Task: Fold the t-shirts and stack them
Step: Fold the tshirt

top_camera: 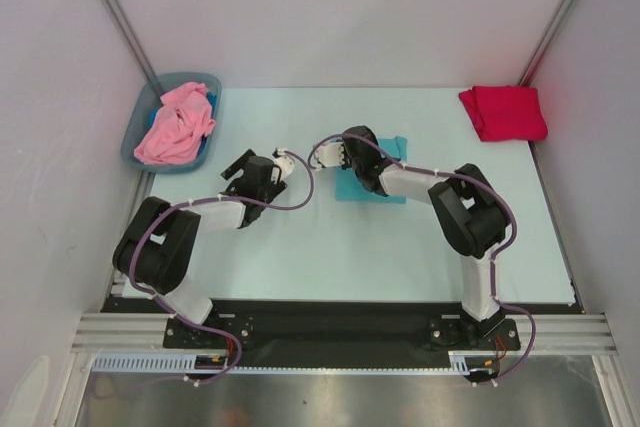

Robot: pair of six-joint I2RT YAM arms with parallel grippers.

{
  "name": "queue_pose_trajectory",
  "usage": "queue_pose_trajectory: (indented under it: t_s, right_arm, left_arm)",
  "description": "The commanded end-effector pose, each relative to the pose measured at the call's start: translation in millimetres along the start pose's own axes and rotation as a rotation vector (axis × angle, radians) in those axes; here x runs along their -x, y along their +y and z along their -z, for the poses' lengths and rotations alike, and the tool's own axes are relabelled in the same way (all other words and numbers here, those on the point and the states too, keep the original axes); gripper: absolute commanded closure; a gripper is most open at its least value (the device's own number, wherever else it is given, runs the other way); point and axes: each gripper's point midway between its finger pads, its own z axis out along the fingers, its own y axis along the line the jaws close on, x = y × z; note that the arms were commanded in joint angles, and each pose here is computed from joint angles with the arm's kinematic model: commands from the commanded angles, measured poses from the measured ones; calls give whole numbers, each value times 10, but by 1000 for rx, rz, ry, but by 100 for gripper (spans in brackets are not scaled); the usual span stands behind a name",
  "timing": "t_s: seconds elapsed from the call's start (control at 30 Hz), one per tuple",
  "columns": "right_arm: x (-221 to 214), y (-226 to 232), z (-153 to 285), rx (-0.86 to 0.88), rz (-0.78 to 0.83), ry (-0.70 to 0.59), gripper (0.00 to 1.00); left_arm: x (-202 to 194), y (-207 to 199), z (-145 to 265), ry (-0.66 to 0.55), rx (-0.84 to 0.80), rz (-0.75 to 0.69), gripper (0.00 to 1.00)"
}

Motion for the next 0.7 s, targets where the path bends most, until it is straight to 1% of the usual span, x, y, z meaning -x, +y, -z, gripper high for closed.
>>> queue_pose_trajectory:
  t_s: [0.0,0.03,0.1,0.13,0.2,0.33,0.4,0.43,0.5,0.6,0.67]
  right_arm:
    - [0,-572,265,-168,-131,9,98]
    - [-21,-486,266,-157,-126,17,100]
    - [-28,-431,284,-168,-117,19,100]
    - [-58,-302,264,-152,-106,23,100]
    - [-78,-263,224,-170,-108,28,100]
    - [-152,98,-73,-125,-95,52,100]
    - [-163,191,-190,-118,-93,59,100]
    - [-162,366,-283,-84,-79,66,100]
    - [-187,503,-352,-57,-72,79,100]
    - [-221,786,-413,4,-62,93,100]
    - [-227,853,-414,18,-72,92,100]
  left_arm:
    - [57,40,8,-28,17,10,0]
    - [62,42,10,-30,16,11,0]
    - [63,44,8,-30,18,12,0]
    - [64,36,7,-30,17,10,0]
    - [63,34,4,-30,17,10,0]
    - [62,69,14,-30,32,16,0]
    - [86,120,28,-39,51,32,0]
    - [85,202,50,-37,79,55,0]
    - [90,324,66,-43,112,102,0]
    - [96,411,98,-52,104,146,0]
    - [105,401,110,-59,92,148,0]
